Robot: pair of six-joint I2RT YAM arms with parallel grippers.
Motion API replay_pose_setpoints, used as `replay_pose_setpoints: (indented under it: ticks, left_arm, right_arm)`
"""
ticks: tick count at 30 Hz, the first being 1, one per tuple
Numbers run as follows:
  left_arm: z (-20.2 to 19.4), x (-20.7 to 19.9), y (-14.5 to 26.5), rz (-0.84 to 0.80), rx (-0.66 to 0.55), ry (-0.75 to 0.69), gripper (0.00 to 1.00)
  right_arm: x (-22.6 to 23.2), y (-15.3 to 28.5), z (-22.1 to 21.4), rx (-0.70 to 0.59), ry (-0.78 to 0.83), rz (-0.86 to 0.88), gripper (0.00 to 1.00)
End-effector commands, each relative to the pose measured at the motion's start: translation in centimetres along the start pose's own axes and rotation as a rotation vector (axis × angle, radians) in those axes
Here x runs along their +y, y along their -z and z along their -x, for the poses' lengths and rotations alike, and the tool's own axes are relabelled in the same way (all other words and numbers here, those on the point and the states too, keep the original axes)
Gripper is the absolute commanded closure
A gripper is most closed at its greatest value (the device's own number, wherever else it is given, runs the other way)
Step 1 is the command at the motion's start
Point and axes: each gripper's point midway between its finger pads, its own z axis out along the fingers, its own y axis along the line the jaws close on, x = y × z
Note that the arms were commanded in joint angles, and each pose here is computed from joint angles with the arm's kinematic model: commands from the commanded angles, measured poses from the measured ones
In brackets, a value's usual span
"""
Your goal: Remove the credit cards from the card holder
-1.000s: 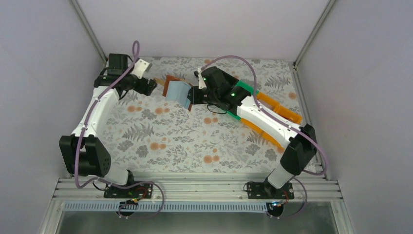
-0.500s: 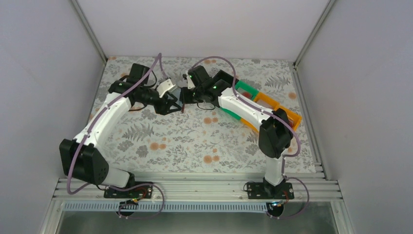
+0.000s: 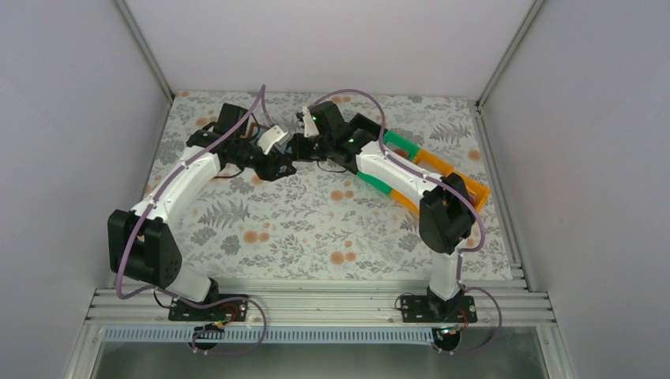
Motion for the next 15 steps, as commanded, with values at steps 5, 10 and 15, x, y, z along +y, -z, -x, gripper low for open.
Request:
replay_pose_setpoints:
  ticks: [5, 10, 15]
  left_arm:
    - [1.0, 3.8, 1.7, 0.226, -0.026, -0.035, 0.53]
    - [-0.3, 7.1, 1.7, 0.353, 0.014, 0.010, 0.52]
    - [-0.8, 9.4, 2.8, 0.486, 0.034, 0.010, 0.52]
  right_arm:
    - [1.7, 0.9, -0.4, 0.009, 0.007, 0.076, 0.96]
    - [2.3, 1.2, -0.2, 0.008, 0.010, 0.096, 0.96]
    - [2.5, 1.9, -0.3, 0.002, 0.019, 0.092, 0.96]
